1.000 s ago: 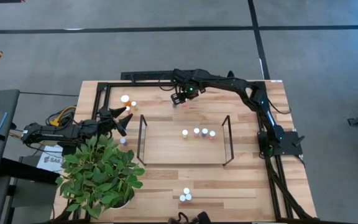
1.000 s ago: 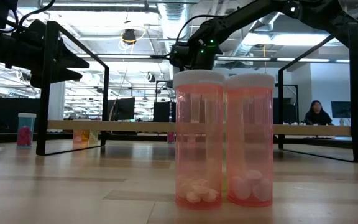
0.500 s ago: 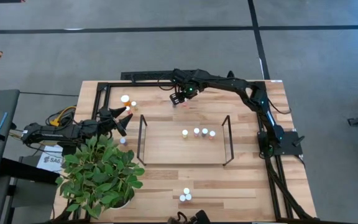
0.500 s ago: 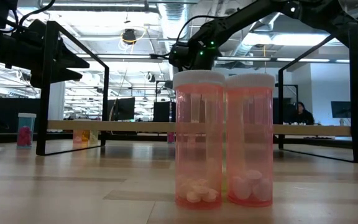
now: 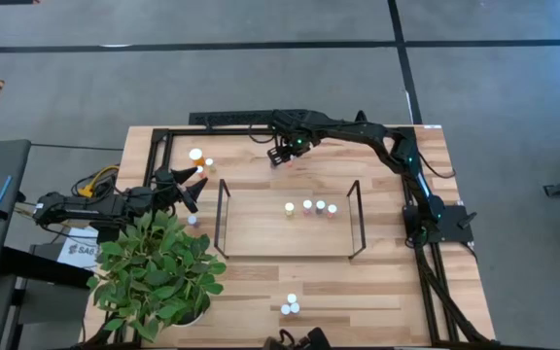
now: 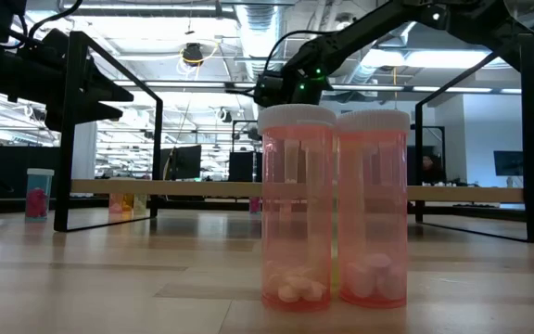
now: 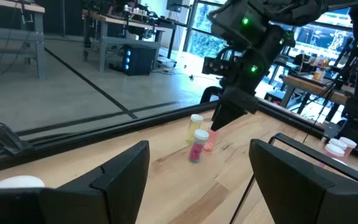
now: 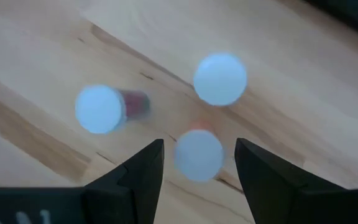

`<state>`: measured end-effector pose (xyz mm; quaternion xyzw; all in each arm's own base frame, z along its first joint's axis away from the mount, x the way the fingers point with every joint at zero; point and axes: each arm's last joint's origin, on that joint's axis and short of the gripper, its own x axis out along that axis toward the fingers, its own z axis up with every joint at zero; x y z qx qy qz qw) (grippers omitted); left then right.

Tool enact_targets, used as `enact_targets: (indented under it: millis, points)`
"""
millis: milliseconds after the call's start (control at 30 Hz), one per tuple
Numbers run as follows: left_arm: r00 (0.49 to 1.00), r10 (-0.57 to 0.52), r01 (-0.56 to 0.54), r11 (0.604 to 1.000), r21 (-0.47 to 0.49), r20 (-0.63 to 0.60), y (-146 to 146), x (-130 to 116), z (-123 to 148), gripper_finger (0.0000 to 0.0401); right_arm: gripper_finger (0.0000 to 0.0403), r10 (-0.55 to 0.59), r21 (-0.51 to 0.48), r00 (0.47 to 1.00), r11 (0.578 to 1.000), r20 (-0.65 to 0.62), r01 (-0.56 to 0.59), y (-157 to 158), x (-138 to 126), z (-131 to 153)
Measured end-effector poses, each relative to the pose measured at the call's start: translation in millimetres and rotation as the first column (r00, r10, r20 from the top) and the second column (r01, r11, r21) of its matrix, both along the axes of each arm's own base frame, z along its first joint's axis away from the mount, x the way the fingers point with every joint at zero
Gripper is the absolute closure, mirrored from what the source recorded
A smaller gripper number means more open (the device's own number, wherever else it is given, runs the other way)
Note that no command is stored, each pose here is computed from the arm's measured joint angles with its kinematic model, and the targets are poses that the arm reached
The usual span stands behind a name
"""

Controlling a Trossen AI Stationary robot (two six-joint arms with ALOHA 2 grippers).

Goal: Pick and place medicine bottles onto shelf by color
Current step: Put the orange pill bottle on the shelf

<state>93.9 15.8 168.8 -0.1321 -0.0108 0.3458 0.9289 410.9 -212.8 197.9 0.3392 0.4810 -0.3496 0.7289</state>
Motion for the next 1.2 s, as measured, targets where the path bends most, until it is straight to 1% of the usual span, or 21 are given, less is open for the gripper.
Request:
enact_targets:
  millis: [467, 567, 833, 933, 1033, 1200]
  points:
    - [1.000, 0.000, 0.000, 1.000, 0.000, 0.000, 0.0, 0.0, 0.0, 0.0137, 0.0188, -0.005, -0.004, 1.000, 1.000, 0.012, 0.005, -1.8, 0.1, 1.3]
    - [1.000, 0.000, 0.000, 1.000, 0.000, 0.000, 0.0, 0.0, 0.0, 0.0137, 0.0201, -0.004, -0.004, 1.000, 1.000, 0.013, 0.004, -1.3, 0.4, 1.3]
    - [1.000, 0.000, 0.000, 1.000, 0.000, 0.000, 0.0, 0.0, 0.0, 0.0137, 0.0252, -0.003, -0.003, 1.000, 1.000, 0.014, 0.003, -1.1, 0.6, 1.3]
    - [1.000, 0.000, 0.000, 1.000, 0.000, 0.000, 0.0, 0.0, -0.1, 0.0137, 0.0259, -0.004, -0.004, 1.000, 1.000, 0.016, 0.004, -1.2, 0.8, 1.4]
    - [1.000, 0.000, 0.000, 1.000, 0.000, 0.000, 0.0, 0.0, 0.0, 0.0137, 0.0254, -0.004, -0.007, 1.000, 1.000, 0.021, 0.004, -1.5, 1.3, 1.6]
    - [1.000, 0.000, 0.000, 1.000, 0.000, -0.001, 0.0, 0.0, -0.1, 0.0137, 0.0223, -0.006, -0.005, 1.000, 1.000, 0.020, 0.006, -1.4, 1.1, 1.5]
